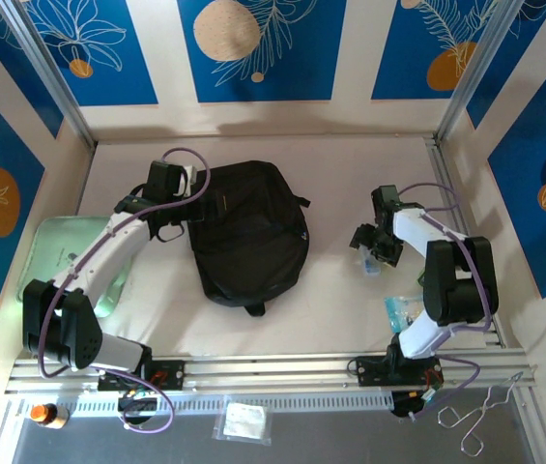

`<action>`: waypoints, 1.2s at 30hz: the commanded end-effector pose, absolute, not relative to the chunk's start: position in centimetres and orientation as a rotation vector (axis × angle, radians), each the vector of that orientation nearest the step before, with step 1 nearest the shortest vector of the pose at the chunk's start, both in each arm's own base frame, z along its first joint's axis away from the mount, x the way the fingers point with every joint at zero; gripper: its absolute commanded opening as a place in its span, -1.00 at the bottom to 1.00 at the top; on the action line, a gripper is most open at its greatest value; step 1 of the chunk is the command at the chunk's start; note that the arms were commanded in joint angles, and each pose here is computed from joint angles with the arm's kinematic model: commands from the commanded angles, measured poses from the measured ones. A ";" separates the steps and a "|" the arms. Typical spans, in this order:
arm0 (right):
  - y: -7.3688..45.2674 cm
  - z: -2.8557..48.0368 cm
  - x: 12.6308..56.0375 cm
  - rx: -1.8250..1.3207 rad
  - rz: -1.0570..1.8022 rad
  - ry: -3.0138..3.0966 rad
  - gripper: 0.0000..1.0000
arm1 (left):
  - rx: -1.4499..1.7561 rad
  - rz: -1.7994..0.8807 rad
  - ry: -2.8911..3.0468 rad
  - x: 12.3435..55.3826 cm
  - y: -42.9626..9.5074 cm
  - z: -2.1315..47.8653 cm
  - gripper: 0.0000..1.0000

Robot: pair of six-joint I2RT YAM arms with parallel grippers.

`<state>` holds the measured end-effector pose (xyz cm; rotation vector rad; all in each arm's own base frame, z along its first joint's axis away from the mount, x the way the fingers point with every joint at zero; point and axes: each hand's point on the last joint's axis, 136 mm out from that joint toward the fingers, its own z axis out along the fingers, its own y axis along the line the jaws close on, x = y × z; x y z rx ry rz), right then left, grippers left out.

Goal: Pack the student bag

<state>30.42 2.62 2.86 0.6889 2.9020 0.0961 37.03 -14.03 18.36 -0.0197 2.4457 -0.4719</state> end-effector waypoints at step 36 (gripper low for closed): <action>21.3 15.3 33.6 -0.214 0.821 2.502 -0.19 | -0.023 -1.133 2.362 38.4 -24.8 21.3 0.90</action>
